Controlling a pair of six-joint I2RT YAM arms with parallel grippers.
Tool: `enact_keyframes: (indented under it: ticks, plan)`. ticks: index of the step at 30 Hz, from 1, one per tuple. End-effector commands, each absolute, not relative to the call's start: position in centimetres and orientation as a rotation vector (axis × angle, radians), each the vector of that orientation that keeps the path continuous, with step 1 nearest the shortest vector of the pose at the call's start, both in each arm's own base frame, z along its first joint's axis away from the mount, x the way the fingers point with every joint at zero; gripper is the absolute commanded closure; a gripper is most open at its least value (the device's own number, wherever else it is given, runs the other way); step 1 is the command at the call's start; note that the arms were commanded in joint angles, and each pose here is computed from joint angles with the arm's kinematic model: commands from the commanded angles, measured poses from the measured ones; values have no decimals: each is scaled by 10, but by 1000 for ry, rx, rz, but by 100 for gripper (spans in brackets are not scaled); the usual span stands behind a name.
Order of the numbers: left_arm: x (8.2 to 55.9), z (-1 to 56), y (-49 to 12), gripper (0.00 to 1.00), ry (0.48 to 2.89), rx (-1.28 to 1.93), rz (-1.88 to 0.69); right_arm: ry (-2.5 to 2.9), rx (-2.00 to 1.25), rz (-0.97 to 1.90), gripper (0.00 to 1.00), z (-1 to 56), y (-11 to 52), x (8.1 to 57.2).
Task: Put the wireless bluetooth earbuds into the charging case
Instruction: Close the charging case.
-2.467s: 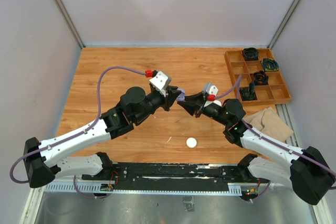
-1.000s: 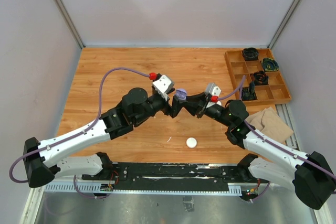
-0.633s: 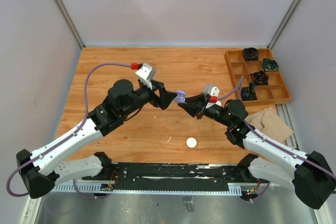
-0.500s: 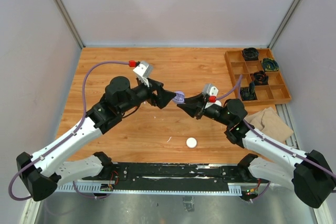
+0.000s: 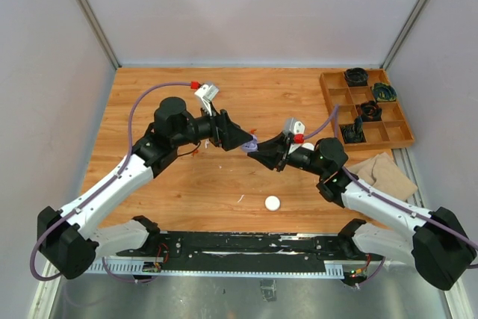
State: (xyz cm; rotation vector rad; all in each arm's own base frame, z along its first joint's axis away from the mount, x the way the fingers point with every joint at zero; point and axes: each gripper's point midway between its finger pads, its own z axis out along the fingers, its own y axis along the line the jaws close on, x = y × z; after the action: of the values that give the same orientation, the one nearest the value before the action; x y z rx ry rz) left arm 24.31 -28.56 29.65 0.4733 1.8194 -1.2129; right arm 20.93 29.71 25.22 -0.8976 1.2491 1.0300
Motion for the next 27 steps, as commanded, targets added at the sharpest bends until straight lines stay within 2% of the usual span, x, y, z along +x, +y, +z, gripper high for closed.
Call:
enact_keyframes:
  ticks: [1,5,15,27]
  plan:
    - [235,296,-295,17,1813,519,-1310,1149,-881,1074,93,286,300,208]
    - [229,290,-301,18,1818,568,-1374,1155,-877,1086,93,285,301,210]
    - [209,303,-307,33,1716,684,-1518,1195,-879,1126,93,275,299,212]
    - [202,312,-300,39,1634,735,-1531,1306,-893,1188,92,256,300,211]
